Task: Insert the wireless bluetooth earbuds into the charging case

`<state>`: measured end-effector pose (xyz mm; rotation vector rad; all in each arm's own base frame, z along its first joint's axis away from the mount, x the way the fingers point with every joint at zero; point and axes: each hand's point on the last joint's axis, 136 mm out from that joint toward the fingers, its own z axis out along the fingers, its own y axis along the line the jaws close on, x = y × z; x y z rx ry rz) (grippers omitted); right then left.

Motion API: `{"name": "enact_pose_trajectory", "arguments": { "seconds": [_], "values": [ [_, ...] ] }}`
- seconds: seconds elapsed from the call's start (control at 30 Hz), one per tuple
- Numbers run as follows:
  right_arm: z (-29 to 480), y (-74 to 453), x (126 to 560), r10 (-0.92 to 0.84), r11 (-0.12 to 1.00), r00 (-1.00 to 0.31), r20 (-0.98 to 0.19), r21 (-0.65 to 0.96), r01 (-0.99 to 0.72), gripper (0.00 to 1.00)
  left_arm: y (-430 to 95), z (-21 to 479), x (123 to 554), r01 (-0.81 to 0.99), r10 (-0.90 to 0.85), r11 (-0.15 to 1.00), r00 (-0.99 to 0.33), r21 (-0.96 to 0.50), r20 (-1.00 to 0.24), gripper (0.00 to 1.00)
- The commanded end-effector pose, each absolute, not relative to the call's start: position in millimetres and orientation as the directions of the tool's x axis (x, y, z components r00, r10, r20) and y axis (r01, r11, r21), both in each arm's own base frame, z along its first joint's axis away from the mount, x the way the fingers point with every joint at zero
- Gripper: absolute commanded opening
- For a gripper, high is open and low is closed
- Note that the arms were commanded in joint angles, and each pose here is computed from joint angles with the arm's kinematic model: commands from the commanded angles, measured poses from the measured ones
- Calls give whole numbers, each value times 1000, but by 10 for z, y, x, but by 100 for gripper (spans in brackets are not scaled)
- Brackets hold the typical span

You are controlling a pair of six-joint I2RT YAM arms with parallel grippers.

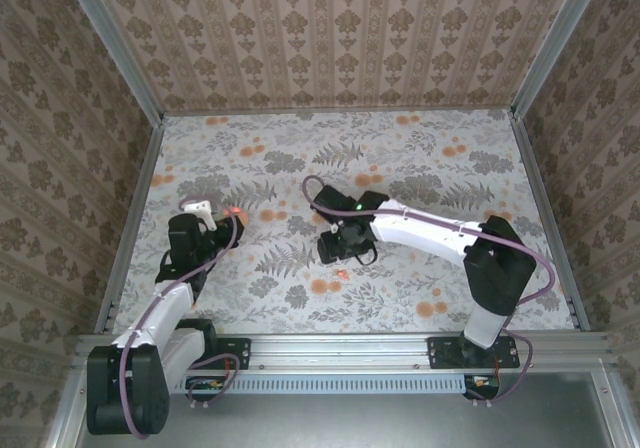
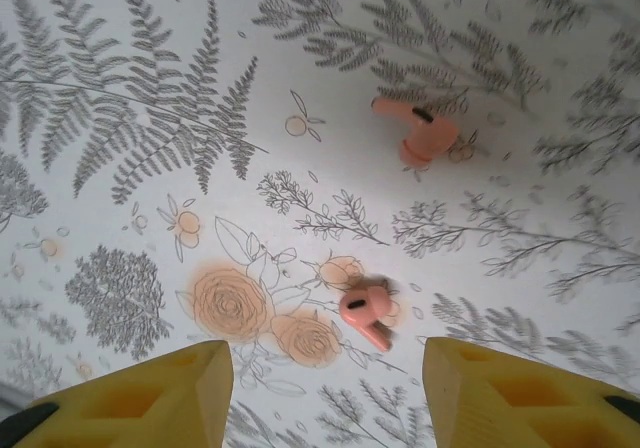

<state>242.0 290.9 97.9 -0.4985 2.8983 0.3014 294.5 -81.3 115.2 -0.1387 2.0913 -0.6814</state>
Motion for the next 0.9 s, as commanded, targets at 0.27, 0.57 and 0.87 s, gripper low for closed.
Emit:
{"name": "enact_pose_trajectory", "arguments": {
  "seconds": [0.27,0.57,0.87],
  "values": [
    [844,2725,2310,-667,743,-740,82,136,-655,55,-885,1267,2911,218,-303,842,-566,-494,-767,10],
    [552,2906,2282,-628,776,-761,163,207,-595,52,-867,1276,2883,216,-288,853,-565,-475,-773,11],
    [336,2915,2219,-614,788,-762,206,209,-579,51,-856,1305,2896,214,-290,856,-556,-471,-779,11]
  ]
}}
